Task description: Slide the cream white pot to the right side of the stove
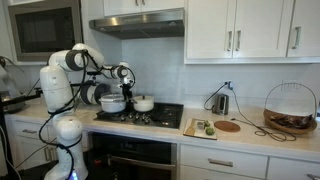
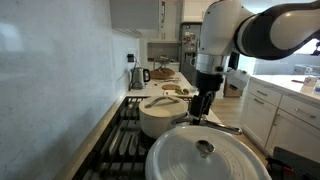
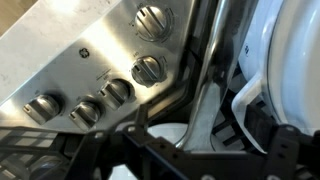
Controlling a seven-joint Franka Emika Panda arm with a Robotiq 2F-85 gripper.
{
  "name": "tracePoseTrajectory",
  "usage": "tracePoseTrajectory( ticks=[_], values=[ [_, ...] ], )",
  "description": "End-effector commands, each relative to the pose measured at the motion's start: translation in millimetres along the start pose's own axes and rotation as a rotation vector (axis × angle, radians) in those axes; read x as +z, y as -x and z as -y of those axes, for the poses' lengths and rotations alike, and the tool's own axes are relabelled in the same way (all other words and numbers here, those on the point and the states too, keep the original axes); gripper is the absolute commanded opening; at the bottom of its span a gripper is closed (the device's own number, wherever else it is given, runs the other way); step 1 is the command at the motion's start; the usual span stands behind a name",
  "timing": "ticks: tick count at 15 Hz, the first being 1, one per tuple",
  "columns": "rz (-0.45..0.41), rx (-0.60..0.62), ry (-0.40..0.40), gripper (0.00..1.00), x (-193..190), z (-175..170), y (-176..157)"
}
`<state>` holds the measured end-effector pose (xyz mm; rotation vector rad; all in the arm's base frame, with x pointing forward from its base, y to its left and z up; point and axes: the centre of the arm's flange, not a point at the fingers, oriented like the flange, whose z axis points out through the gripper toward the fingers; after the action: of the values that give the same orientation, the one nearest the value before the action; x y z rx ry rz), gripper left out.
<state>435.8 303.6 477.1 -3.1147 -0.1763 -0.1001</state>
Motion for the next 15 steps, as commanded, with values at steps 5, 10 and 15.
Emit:
tracePoseTrajectory(
  ticks=[5,10,15],
  values=[
    [-0.014,0.003,-0.022,0.63,-4.4,-2.2,-16.8],
    [-0.015,-0.008,-0.025,0.55,-4.3,5.9,-21.5],
    [-0.005,-0.016,-0.030,0.33,-0.6,11.6,-23.0]
  ],
)
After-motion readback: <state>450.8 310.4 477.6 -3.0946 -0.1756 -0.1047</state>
